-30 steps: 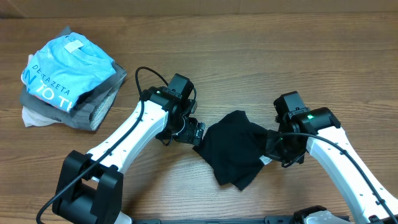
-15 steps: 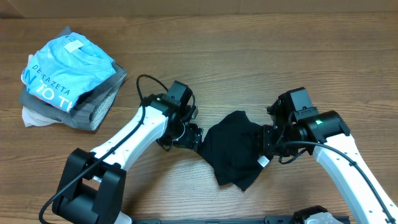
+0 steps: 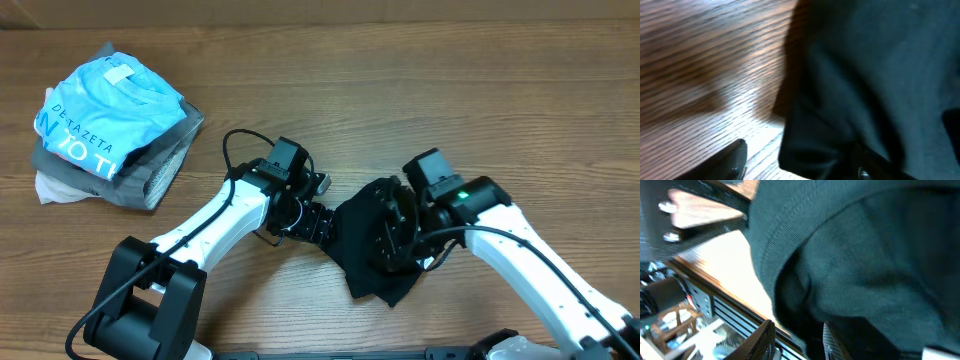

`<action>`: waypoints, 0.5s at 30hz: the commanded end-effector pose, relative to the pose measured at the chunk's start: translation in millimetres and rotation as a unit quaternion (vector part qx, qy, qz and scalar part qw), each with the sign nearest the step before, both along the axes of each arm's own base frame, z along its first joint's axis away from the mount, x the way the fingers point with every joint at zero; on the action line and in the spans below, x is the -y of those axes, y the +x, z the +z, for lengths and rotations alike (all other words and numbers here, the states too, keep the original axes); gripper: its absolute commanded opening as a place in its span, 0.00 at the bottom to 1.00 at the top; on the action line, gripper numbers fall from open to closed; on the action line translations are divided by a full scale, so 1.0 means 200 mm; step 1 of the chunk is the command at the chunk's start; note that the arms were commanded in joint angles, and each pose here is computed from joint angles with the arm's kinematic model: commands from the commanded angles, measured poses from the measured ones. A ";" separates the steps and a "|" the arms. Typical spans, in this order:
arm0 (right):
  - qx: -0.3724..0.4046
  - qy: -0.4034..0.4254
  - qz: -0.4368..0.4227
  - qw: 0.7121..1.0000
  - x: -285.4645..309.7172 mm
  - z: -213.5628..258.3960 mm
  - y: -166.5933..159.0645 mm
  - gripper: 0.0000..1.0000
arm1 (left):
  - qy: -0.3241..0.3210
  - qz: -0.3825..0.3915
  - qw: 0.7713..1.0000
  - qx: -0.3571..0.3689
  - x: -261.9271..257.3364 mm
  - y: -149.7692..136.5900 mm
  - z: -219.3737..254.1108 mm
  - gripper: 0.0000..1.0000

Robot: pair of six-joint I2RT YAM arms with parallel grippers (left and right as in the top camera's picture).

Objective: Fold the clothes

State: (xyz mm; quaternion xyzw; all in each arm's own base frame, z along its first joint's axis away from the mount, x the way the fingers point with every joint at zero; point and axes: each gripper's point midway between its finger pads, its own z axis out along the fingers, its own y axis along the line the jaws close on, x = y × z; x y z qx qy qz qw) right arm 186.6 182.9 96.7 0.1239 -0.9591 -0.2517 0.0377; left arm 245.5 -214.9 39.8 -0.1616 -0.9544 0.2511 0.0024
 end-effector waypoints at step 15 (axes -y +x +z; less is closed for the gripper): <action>-0.015 0.015 0.065 0.998 -0.08 -0.07 -0.06 0.30 | -0.030 -0.026 0.999 0.014 0.03 -0.02 0.05 0.60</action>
